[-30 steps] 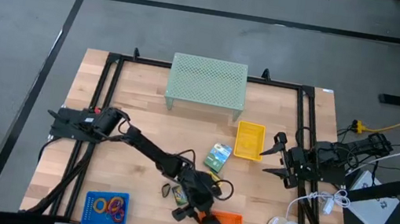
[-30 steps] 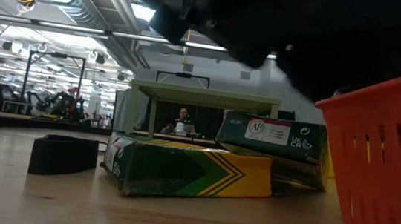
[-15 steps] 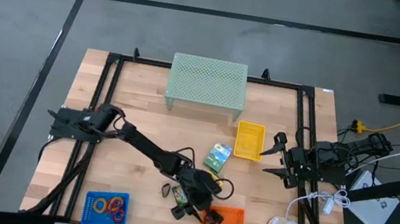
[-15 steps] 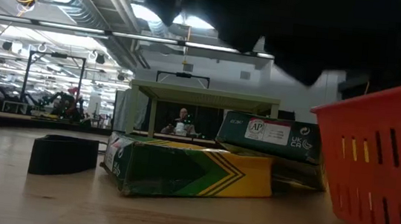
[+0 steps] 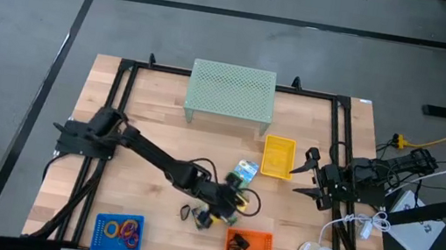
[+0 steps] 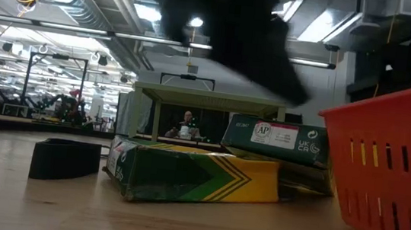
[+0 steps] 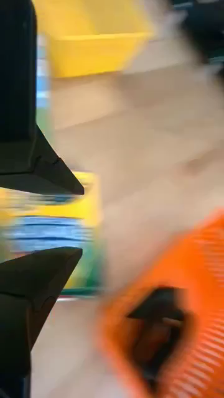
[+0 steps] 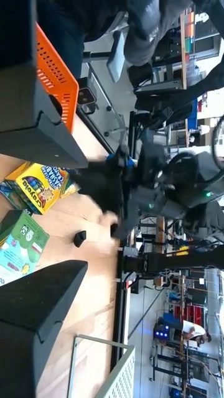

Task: Pick & Place Office Desk Supplies
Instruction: Put the black rubber band into the orange bin

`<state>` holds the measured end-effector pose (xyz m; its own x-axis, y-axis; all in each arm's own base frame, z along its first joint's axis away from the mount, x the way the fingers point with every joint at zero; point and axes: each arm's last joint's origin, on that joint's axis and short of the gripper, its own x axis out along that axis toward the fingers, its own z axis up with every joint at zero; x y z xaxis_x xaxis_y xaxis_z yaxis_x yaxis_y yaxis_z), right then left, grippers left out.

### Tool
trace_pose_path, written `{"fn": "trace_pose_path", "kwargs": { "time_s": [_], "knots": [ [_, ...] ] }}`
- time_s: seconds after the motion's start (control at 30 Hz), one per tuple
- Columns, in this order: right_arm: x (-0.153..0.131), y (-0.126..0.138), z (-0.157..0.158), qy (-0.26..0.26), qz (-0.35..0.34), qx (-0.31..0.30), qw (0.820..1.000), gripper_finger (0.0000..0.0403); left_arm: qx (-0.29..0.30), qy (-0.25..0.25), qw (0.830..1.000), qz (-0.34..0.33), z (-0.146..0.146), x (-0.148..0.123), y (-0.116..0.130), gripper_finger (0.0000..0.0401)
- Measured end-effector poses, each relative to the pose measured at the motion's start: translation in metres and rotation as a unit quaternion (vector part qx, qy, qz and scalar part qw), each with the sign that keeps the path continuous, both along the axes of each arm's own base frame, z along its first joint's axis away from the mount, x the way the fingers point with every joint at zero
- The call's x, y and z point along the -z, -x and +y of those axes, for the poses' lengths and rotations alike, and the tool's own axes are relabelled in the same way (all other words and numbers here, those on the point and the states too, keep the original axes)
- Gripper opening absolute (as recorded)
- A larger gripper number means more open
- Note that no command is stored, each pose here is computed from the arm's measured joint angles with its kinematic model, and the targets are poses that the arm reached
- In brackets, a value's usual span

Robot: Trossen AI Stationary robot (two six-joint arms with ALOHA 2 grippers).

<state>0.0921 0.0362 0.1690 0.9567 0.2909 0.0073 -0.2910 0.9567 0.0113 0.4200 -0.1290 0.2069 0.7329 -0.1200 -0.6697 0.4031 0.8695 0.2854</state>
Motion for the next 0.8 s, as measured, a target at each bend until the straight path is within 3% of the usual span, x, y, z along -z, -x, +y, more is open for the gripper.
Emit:
{"fn": "trace_pose_path", "kwargs": {
  "time_s": [0.2, 0.33, 0.57, 0.8],
  "knots": [
    [0.000, 0.000, 0.000, 0.005, -0.002, 0.000, 1.000, 0.0256, -0.027, 0.032, 0.999, 0.013, 0.003, -0.002, 0.031, 0.0141],
    [0.000, 0.000, 0.000, 0.004, -0.001, 0.000, 1.000, 0.0256, -0.104, 0.024, 0.994, -0.007, 0.014, 0.008, 0.056, 0.0141],
    [0.000, 0.000, 0.000, 0.001, 0.000, 0.000, 1.000, 0.0256, -0.268, 0.030, 0.963, -0.017, 0.037, 0.029, 0.103, 0.0143],
    [0.000, 0.000, 0.000, -0.003, 0.003, 0.000, 1.000, 0.0256, -0.359, 0.051, 0.932, 0.025, 0.045, 0.051, 0.124, 0.0167]
  ]
}}
